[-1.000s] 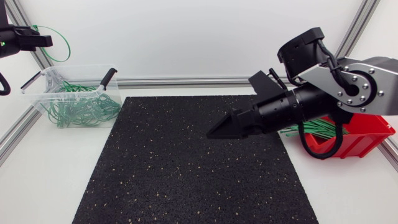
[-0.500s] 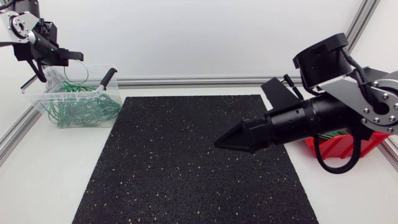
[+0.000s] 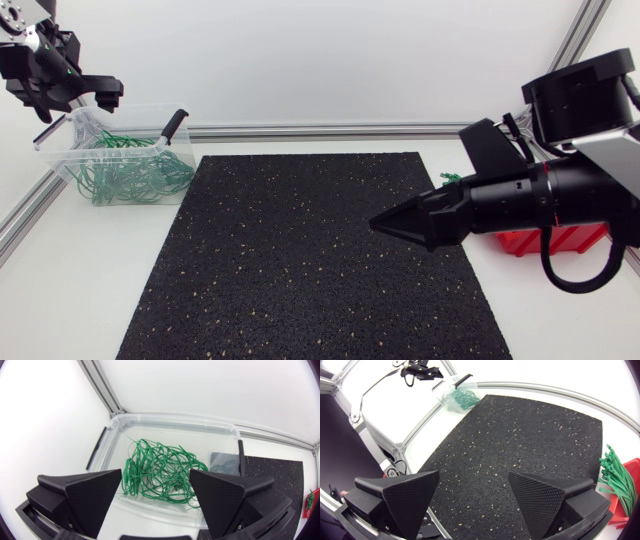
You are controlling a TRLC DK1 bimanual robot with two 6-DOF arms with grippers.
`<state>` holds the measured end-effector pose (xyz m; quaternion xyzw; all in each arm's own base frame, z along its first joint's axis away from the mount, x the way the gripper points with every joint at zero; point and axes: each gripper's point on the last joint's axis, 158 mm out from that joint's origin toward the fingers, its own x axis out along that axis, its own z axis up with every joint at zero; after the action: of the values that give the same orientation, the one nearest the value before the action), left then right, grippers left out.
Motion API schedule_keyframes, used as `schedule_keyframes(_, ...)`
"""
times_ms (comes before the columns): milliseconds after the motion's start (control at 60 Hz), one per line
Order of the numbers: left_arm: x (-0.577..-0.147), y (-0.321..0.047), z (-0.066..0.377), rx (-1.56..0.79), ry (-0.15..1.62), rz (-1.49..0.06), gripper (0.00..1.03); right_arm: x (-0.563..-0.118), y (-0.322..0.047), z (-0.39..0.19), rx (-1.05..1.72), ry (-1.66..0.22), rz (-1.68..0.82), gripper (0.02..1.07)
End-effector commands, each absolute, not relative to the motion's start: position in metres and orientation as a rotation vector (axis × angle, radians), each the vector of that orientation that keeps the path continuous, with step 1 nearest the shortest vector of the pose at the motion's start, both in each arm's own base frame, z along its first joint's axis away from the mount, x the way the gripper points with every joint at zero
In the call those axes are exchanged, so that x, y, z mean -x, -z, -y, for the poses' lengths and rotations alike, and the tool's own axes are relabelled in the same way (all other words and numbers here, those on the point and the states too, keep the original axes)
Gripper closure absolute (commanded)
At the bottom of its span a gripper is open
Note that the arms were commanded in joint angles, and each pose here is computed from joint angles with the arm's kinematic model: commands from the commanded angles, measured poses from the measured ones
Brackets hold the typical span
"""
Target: Take a green cable tie from the red box, thread the tail through the head to close it, then place it in the transparent bin on the left.
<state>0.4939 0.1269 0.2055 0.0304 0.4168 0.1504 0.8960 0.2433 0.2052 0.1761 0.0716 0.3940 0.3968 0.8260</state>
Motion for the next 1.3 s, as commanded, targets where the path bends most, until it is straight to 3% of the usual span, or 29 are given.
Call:
schedule_keyframes(0, -0.469, -0.238, -0.117, -0.063, -0.316, -0.781, 0.03, -0.247, -0.173, -0.188, -0.13, -0.798, -0.808, 0.06)
schedule_keyframes(267, -0.409, -0.228, -0.077, -0.05, -0.246, -0.697, 0.03, -0.26, -0.171, -0.134, -0.068, -0.621, -0.7, 0.06)
schedule_keyframes(433, -0.383, -0.229, -0.06, -0.039, -0.192, -0.559, 0.03, -0.261, -0.169, -0.103, -0.009, -0.503, -0.625, 0.06)
schedule_keyframes(750, -0.329, -0.184, -0.048, -0.024, -0.155, -0.501, 0.03, -0.261, -0.169, -0.049, 0.093, -0.279, -0.457, 0.06)
schedule_keyframes(1283, -0.276, -0.156, -0.025, -0.03, -0.098, -0.317, 0.03, -0.256, -0.158, -0.021, 0.055, -0.115, -0.244, 0.06)
